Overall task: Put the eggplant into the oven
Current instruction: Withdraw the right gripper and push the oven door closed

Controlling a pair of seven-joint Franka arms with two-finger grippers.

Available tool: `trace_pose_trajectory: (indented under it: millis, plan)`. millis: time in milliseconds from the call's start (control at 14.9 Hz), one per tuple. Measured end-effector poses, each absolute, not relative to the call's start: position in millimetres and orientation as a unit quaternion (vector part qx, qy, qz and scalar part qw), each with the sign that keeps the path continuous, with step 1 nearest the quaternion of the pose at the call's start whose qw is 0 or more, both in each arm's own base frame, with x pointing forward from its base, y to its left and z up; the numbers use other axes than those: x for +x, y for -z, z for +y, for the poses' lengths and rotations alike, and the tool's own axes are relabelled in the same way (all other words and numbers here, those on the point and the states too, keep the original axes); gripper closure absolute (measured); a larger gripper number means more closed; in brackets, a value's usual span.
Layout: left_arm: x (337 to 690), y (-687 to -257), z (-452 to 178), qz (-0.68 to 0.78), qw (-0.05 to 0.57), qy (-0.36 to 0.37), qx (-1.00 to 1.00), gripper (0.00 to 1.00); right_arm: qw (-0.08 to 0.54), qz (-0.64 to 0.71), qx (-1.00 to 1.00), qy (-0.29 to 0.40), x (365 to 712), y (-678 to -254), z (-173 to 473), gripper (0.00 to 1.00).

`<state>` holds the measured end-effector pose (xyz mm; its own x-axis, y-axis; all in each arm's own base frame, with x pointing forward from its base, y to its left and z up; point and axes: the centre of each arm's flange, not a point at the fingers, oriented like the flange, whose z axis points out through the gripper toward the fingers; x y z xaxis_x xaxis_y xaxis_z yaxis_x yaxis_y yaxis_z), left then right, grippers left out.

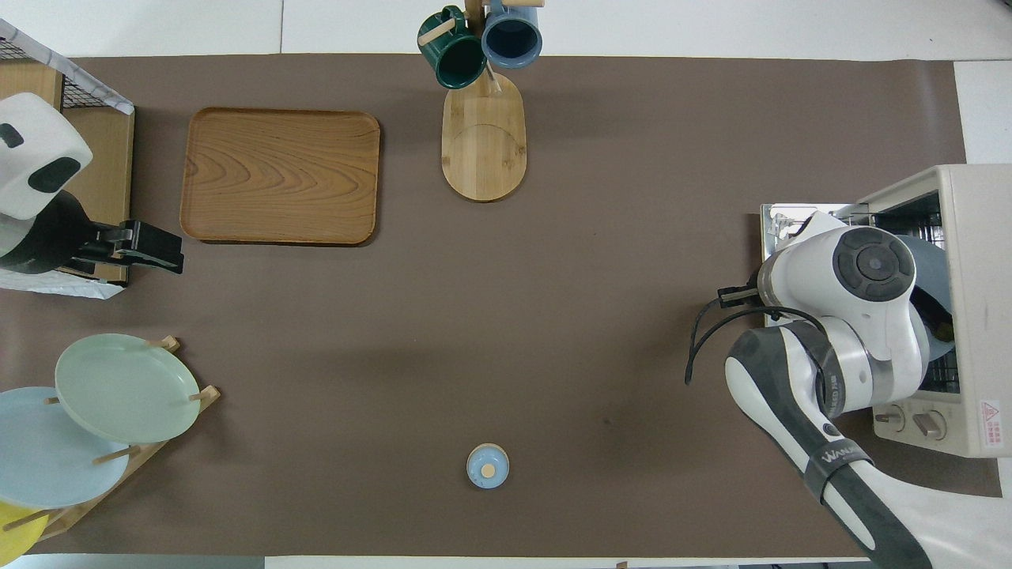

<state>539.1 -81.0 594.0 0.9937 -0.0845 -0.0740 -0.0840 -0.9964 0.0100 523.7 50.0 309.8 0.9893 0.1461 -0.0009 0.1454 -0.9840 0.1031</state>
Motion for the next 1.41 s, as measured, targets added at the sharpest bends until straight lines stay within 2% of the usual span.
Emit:
trace_pose_trajectory:
  millis: [535, 803, 1071, 1406]
  plan:
    - [539.1, -594.1, -81.0, -0.042, 0.003, 0.037, 0.998, 0.00, 0.077, 0.089, 0.993, 0.004, 524.1, -300.8, 36.6, 0.95]
    - [539.1, -594.2, -81.0, -0.042, 0.003, 0.037, 0.998, 0.00, 0.115, 0.135, 0.984, 0.014, 524.9, -304.6, 48.3, 0.95]
    - [539.0, -594.2, -81.0, -0.042, 0.003, 0.037, 0.998, 0.00, 0.134, 0.163, 0.976, 0.047, 546.4, -349.2, 47.9, 0.94]
    - [539.0, -594.2, -81.0, -0.042, 0.003, 0.037, 0.998, 0.00, 0.135, 0.153, 0.977, 0.066, 562.4, -430.2, -6.0, 0.94]
